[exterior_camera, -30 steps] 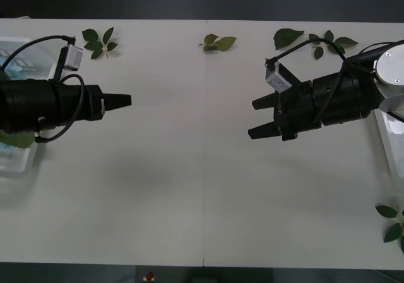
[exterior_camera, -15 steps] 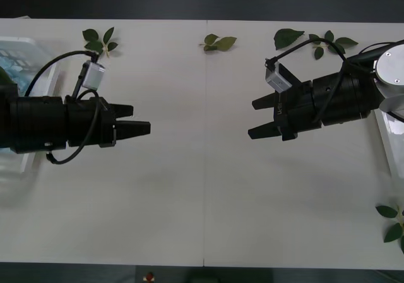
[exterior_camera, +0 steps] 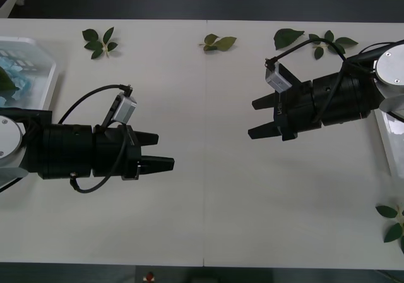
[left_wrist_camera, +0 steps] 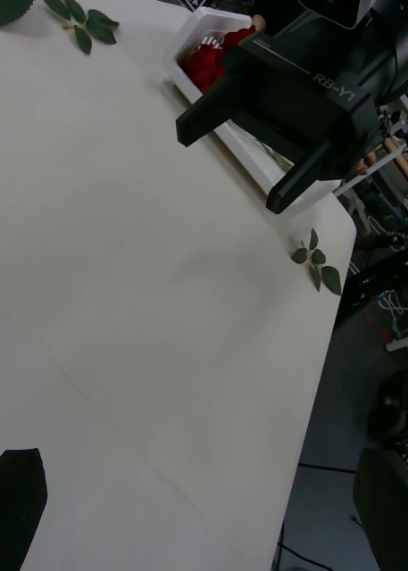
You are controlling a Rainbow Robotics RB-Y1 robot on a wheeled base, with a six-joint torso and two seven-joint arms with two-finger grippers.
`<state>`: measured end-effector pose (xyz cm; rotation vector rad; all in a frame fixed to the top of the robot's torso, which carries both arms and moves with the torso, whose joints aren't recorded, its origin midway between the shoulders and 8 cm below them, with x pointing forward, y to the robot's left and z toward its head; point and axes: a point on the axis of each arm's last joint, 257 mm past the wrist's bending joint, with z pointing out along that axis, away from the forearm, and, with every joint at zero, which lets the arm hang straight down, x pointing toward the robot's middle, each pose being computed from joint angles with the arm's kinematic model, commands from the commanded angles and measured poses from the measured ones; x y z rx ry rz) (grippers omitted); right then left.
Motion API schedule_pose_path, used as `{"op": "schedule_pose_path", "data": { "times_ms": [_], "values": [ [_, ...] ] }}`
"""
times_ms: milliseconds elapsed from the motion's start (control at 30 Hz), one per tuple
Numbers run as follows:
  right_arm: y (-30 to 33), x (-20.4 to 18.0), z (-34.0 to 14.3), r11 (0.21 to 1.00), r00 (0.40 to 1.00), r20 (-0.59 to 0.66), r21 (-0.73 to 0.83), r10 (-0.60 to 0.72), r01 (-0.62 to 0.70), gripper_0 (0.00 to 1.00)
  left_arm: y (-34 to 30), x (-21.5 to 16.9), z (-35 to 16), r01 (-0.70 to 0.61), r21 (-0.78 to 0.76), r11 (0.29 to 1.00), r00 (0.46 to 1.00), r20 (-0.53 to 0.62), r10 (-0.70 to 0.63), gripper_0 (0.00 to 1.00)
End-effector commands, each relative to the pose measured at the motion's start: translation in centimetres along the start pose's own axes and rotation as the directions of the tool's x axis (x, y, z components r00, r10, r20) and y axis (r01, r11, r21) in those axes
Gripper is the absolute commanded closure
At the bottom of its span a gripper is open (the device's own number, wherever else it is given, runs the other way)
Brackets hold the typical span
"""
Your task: Put the red flowers into the right box and the blue flowers into the left box
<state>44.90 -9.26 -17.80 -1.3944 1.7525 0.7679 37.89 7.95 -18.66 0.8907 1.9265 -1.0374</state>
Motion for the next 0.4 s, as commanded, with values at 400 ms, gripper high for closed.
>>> {"op": "schedule_pose_path", "data": {
  "times_ms": [400],
  "values": [
    [-0.64,-2.25,-1.23,0.998,0.998,0.015,0.021,-0.059,0.058,0.18,-0.75,-1.31,-0.08,-0.065,0.008,0.998,0.998,0.018,0.065,0.00]
  ]
}}
